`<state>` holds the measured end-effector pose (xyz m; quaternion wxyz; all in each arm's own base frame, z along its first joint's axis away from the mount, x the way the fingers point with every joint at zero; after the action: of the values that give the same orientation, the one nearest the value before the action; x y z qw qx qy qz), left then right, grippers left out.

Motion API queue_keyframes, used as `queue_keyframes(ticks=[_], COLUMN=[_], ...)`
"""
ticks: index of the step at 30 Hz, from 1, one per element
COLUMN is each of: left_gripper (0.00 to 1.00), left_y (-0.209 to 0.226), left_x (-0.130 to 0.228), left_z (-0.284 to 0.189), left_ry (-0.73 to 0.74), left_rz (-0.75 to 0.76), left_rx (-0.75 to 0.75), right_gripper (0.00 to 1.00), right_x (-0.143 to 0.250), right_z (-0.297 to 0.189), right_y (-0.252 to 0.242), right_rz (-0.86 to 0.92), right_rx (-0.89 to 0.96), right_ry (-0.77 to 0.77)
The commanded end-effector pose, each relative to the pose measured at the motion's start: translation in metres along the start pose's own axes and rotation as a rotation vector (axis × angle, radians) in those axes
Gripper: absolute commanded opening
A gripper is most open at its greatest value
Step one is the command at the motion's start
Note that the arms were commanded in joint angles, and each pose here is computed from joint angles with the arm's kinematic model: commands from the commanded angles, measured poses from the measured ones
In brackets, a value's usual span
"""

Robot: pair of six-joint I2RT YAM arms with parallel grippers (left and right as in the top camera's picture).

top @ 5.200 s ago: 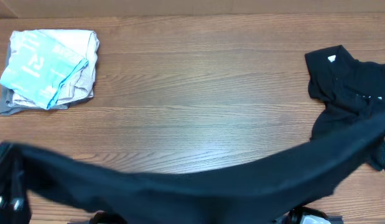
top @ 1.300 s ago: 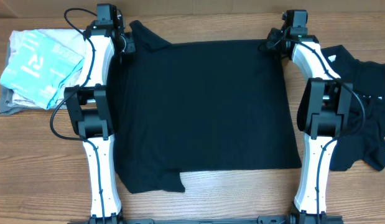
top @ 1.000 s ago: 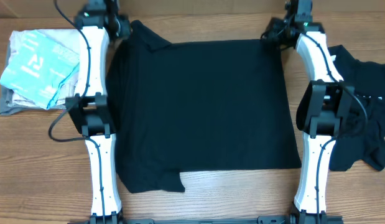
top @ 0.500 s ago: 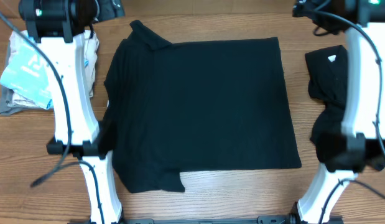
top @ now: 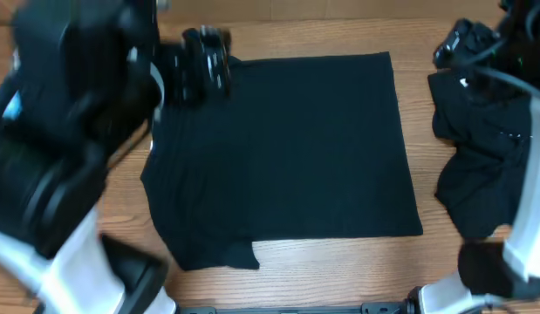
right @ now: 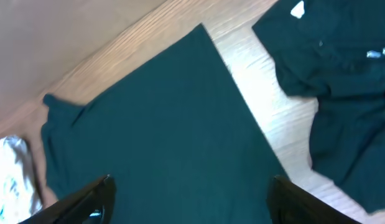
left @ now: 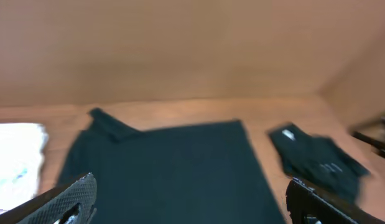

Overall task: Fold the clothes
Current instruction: 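Move both grippers down to the t-shirt's front hem corners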

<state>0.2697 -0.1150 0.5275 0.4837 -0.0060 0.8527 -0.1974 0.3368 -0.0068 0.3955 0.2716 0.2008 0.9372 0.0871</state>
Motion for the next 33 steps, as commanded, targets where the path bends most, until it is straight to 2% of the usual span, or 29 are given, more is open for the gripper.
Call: queue_keyframes(ticks=[1,4,8,14,21,23,26,33], left_gripper=[1.0,1.0,1.0,1.0,1.0,1.0,1.0,1.0], left_y=[-0.014,-0.006,0.028,0.075,0.11,0.115,0.114,0.131], left_x=[0.025,0.05,0.093,0.174,0.266,0.291,0.32,0.365], left_z=[-0.028,-0.038,-0.046,-0.036,0.004,0.017,0.033,0.054], left_ry=[0.073,0.155,0.247,0.419,0.748,0.834,0.923,0.988], left_rz=[-0.039,-0.079,-0.173,-0.287,-0.262,-0.261,-0.275,-0.277], left_rx=[0.059,0.019,-0.133,-0.365,-0.607,-0.632,-0.578,-0.572], right_gripper=[0.82,0.86,0.87,0.87,0.87,0.87,0.88,0.88], right_x=[0.035,0.072,0.116,0.159,0.193,0.204,0.216,0.216], right_z=[-0.041,-0.045,-0.026,0.039,0.117,0.131,0.147,0.159], right_y=[-0.007,-0.024,-0.044,-0.063,-0.086,-0.091,-0.098,-0.099], right_rz=[0.012,0.036,0.051,0.102,0.179,0.199,0.216,0.212], right_rx=[-0.048,-0.015,0.025,0.064,0.147,0.169,0.191,0.192], right_ry=[-0.027,0.018,0.098,0.256,0.389,0.426,0.462,0.465])
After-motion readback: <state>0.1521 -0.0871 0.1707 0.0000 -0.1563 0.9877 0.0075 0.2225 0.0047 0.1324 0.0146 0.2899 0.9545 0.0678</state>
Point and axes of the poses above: each gripper's point midway between its finger pads, its own z axis out along the fingers, its own y axis along the line the jaws close on, x = y × z, the point moved 4 cm from there along -z, back along the fingers, and after that the axes turned 5 degrees about -z, right-handed, at the moved point
